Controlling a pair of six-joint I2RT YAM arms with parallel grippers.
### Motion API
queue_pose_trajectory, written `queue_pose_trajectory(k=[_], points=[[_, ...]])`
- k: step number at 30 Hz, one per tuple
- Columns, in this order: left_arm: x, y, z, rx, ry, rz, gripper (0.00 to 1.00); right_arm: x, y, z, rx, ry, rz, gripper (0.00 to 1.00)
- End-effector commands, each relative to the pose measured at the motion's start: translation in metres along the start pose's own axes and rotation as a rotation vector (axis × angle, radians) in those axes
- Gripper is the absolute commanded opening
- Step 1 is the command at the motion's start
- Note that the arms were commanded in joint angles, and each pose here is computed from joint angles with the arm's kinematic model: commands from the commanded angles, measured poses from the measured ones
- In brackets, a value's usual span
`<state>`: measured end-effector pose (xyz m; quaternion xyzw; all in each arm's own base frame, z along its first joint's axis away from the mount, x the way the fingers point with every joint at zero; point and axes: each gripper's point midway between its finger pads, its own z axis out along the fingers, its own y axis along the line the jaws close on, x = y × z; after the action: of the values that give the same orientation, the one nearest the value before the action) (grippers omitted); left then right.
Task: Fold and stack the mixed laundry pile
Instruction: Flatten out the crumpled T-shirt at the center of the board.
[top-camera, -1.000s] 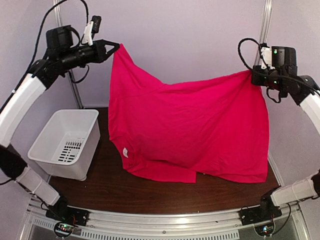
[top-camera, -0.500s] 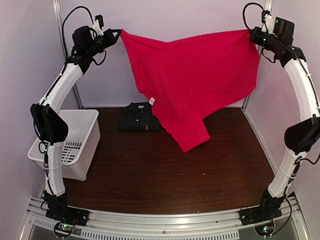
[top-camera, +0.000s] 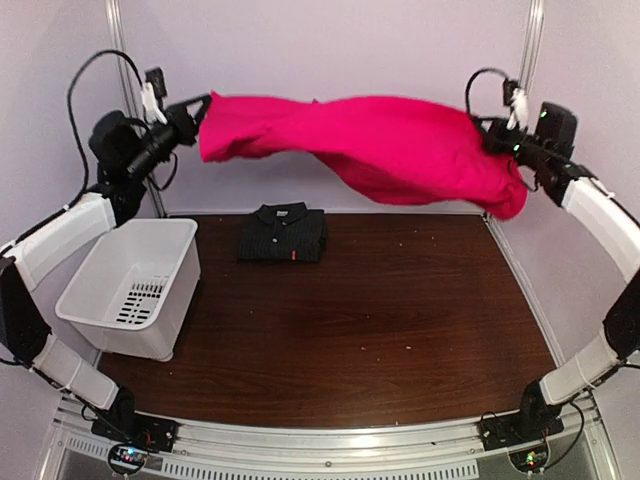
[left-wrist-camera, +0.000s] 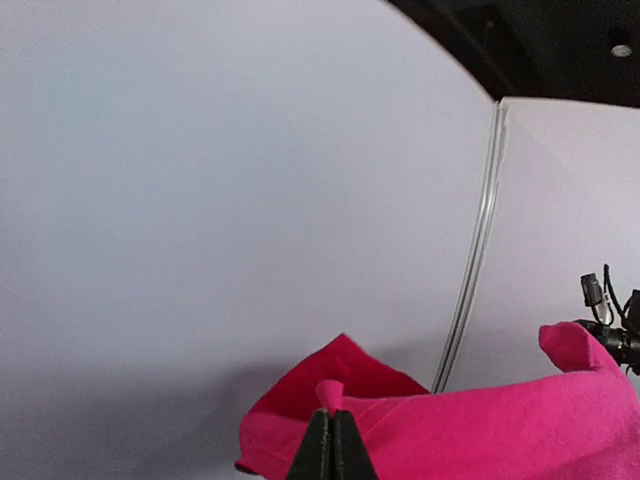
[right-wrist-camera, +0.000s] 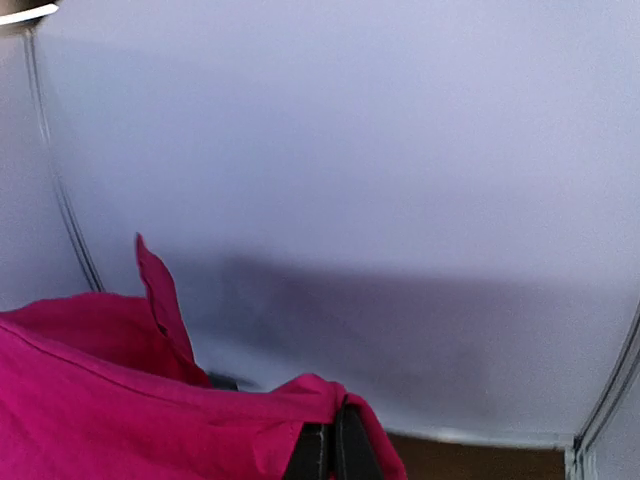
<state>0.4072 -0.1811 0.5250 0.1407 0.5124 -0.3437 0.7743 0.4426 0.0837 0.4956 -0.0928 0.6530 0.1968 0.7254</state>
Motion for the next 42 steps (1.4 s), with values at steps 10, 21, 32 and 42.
queue_pose_trajectory(k=[10, 21, 32, 42], points=[[0.25, 0.025, -0.128, -0.193, 0.624, -0.243, 0.0, 0.292, -0.011, -0.076, 0.119, 0.679, 0.238, 0.0], [0.201, -0.036, -0.191, -0.165, 0.769, -0.168, 0.0, 0.291, 0.044, -0.145, 0.091, 0.829, 0.408, 0.0], [0.253, -0.072, -0.291, -0.256, 1.032, -0.433, 0.0, 0.332, 0.086, -0.228, 0.157, 0.966, 0.609, 0.0], [0.283, -0.095, -0.349, -0.366, 1.286, -0.574, 0.0, 0.349, 0.107, -0.29, 0.209, 1.143, 0.638, 0.0]])
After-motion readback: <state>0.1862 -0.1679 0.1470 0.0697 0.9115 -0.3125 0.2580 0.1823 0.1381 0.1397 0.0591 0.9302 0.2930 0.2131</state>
